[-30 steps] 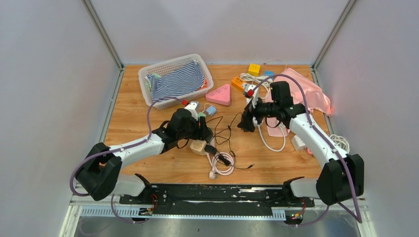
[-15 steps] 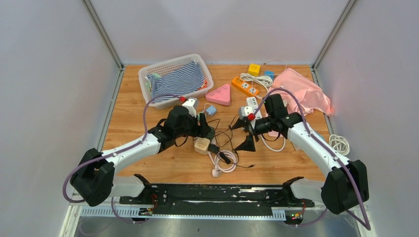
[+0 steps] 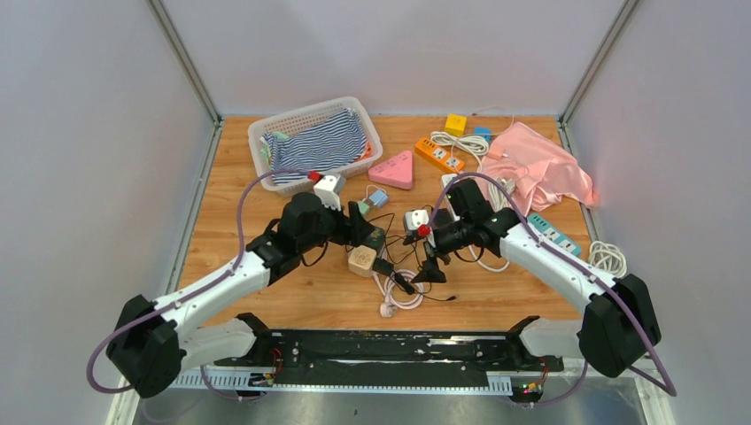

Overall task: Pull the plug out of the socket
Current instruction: Remove the plug from the socket.

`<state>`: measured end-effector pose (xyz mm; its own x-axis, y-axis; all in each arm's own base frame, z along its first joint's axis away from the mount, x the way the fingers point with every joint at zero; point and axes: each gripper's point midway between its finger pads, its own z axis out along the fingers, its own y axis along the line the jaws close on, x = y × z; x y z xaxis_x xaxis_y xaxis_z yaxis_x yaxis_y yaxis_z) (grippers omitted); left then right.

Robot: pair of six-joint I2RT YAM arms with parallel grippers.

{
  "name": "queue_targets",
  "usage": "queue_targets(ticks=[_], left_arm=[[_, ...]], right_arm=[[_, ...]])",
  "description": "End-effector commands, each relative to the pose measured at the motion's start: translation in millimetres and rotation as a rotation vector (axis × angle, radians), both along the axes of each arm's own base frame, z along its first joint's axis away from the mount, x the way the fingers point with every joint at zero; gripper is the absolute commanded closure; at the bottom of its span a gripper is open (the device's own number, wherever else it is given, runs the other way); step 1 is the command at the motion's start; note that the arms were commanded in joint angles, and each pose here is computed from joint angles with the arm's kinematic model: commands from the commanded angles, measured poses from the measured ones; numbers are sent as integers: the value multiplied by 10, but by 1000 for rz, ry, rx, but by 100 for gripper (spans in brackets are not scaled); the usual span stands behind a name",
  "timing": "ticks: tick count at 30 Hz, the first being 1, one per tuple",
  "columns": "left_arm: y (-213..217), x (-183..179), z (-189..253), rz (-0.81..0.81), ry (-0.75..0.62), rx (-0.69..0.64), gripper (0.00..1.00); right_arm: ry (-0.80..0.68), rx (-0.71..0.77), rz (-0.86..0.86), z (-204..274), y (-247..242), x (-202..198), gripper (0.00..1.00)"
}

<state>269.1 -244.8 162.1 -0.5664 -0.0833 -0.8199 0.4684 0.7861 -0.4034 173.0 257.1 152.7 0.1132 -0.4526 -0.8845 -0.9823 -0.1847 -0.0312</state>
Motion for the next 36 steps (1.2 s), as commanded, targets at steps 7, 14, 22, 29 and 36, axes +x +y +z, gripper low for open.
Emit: queue_targets(ticks=[7, 14, 22, 29, 36], left_arm=[[359, -421, 132, -15, -144, -59, 19], [451, -603, 0, -6, -135, -119, 16], [476, -726, -218, 6, -80, -176, 15], [489, -763, -280, 37, -57, -217, 15], [416, -806, -281, 47, -91, -175, 15]], right_arm=[[-24, -133, -123, -370, 135, 152, 11], [-13, -164, -181, -528, 199, 208, 26], [43, -186, -188, -604, 296, 115, 18], [97, -199, -213, -580, 367, 68, 11], [102, -197, -194, -574, 389, 23, 11]])
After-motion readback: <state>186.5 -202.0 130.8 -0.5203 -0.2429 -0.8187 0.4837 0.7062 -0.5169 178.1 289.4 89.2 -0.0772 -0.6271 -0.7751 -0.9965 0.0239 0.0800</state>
